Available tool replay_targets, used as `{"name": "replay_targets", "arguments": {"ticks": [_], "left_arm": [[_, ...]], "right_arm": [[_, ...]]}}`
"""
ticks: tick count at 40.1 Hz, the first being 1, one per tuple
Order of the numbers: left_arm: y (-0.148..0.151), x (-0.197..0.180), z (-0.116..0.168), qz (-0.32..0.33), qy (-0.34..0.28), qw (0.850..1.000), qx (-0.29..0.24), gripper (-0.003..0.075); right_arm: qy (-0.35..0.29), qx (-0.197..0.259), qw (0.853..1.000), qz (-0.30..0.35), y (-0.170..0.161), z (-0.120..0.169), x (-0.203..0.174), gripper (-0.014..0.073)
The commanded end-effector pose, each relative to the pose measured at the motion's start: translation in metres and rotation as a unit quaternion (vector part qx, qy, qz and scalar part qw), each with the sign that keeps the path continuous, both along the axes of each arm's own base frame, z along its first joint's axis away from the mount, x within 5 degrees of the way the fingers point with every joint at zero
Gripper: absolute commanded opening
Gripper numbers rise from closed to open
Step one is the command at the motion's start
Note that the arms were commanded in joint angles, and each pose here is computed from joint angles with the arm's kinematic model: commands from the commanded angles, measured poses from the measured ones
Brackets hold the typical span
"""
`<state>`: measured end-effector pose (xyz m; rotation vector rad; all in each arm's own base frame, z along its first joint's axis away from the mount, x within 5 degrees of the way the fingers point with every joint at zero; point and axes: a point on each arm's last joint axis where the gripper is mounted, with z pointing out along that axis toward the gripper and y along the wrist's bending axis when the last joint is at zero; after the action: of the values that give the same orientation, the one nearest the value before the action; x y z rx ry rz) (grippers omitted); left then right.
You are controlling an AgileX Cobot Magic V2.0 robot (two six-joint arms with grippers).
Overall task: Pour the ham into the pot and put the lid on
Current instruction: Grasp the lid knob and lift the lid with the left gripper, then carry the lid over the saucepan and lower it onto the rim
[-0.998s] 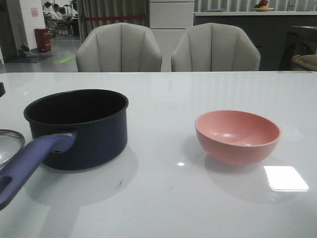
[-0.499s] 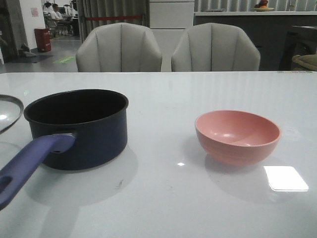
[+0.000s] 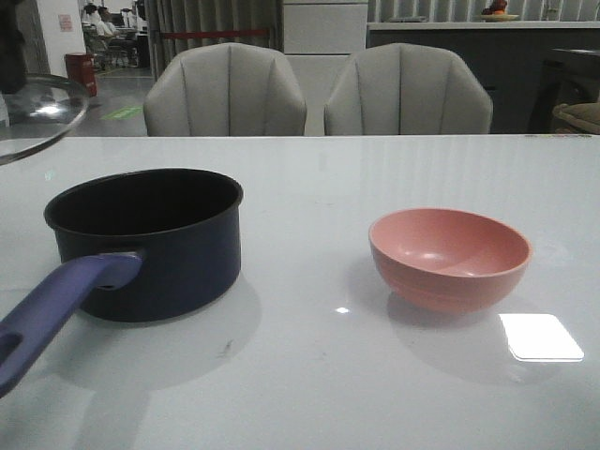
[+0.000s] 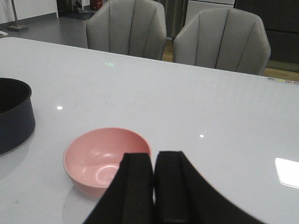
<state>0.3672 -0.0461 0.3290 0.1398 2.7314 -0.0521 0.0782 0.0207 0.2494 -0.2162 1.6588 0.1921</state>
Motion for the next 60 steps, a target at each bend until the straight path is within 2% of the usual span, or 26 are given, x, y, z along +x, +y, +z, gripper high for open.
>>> {"name": "replay_targets", "arguments": {"ticks": [1, 12, 17, 21, 28, 60], "left_arm": [[-0.03, -0.01, 0.028, -0.044, -0.056, 0.997, -0.013, 0.0165], [-0.1, -0.014, 0.016, -0.137, -0.038, 0.99, -0.004, 0.0165], [-0.112, -0.009, 0.016, -0.151, -0.021, 0.988, 0.008, 0.0165], [-0.115, -0.005, 0.01, -0.151, 0.014, 0.988, 0.01, 0.0165], [-0.117, -0.001, 0.0, -0.151, 0.028, 0.988, 0.014, 0.0166], [-0.111, 0.002, -0.001, -0.146, 0.023, 0.988, 0.042, 0.0166]], "right_arm": [[-0.05, 0.011, 0.999, -0.008, -0.001, 0.016, 0.001, 0.0169], [-0.05, 0.011, 0.999, -0.008, -0.001, 0.016, 0.001, 0.0169], [-0.05, 0.011, 0.999, -0.008, -0.001, 0.016, 0.001, 0.0169], [-0.05, 0.011, 0.999, -0.008, -0.001, 0.016, 0.001, 0.0169], [-0.05, 0.011, 0.999, -0.008, -0.001, 0.016, 0.001, 0.0169], [-0.05, 0.011, 0.999, -0.008, -0.001, 0.016, 0.001, 0.0169]]}}
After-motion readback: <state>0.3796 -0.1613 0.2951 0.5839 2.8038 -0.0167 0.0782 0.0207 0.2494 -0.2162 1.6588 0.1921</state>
